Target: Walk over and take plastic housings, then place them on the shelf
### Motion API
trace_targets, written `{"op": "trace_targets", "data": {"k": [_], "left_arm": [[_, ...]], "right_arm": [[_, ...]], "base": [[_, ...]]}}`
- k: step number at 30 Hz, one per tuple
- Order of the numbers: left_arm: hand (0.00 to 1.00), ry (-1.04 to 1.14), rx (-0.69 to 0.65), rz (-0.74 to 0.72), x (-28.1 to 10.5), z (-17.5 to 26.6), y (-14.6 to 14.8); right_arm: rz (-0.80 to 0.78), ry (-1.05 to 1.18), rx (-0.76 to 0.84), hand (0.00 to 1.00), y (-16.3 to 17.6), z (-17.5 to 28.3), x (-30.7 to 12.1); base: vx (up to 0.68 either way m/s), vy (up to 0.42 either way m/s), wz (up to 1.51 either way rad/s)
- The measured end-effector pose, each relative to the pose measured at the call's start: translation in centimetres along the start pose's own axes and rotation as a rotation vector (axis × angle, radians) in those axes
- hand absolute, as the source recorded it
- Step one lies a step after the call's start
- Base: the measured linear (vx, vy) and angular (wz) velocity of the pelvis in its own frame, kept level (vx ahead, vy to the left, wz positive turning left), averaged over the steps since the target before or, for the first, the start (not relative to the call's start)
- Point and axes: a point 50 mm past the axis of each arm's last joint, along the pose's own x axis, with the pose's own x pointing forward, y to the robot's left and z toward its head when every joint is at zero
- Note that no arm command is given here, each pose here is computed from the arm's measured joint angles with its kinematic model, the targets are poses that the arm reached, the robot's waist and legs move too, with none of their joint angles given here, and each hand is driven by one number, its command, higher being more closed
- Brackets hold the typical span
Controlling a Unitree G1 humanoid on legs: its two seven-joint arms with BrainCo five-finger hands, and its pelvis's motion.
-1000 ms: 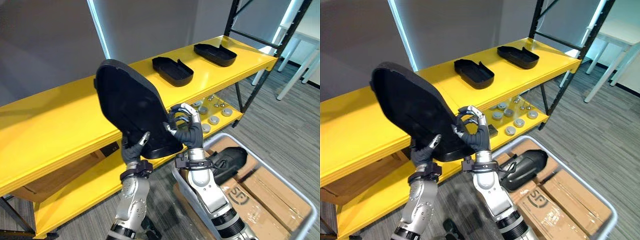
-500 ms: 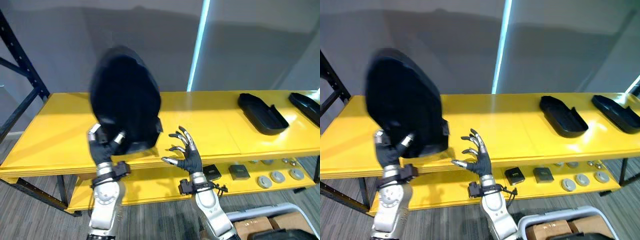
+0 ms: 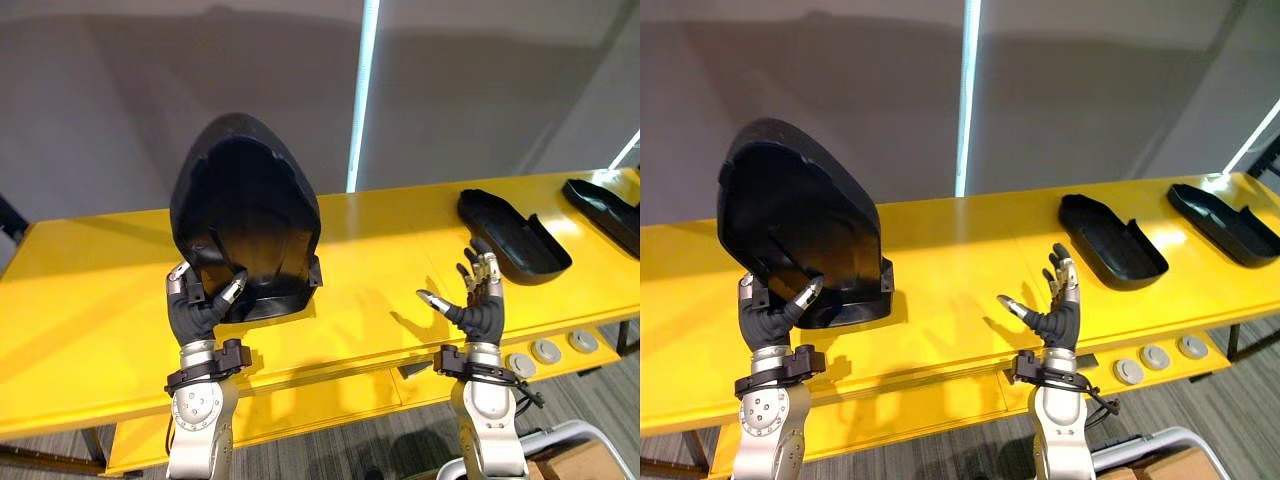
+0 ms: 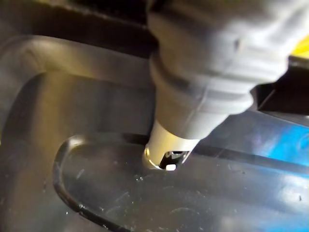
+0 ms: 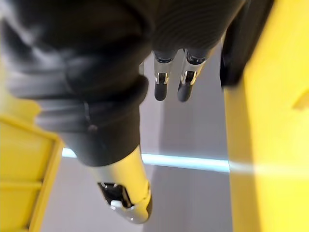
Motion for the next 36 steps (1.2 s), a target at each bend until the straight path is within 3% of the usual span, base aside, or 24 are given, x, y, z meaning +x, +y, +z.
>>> {"op": "trace_targets", "data": {"k": [5, 11, 22, 28, 36], "left_arm": [[1.0, 0.007, -0.051, -0.019, 0.3, -0.1, -0.2], [1.0, 0.001, -0.019, -0.072, 0.6, 0.1, -0.1], [1.0, 0.302, -0.243, -0.181, 0.6, -4.5, -2.3], [1.0, 0.359, -0.319, -0.234, 6.1, -4.6, -1.8], [1.0, 0.43, -0.225, -0.324, 9.8, -3.7, -2.3]], "right_arm": [[-0.11, -0.031, -0.051, 0.0, -2.5, 0.5, 0.5], [-0.146, -0.012, -0.03, 0.0, -2.4, 0.3, -0.1], [-0.112, 0.103, -0.067, 0.0, -3.2, -1.1, -2.2], [-0.075, 0.1, -0.099, 0.0, -4.2, -0.5, -2.2], [0.076, 0.164, -0.076, 0.0, -1.5, -1.3, -3.3]], "base": [[0.02, 0.193, -0.22], [0.01, 0.134, -0.01], [0.03, -0.02, -0.12], [-0.01, -0.028, -0.15], [0.01, -0.018, -0.03]]}}
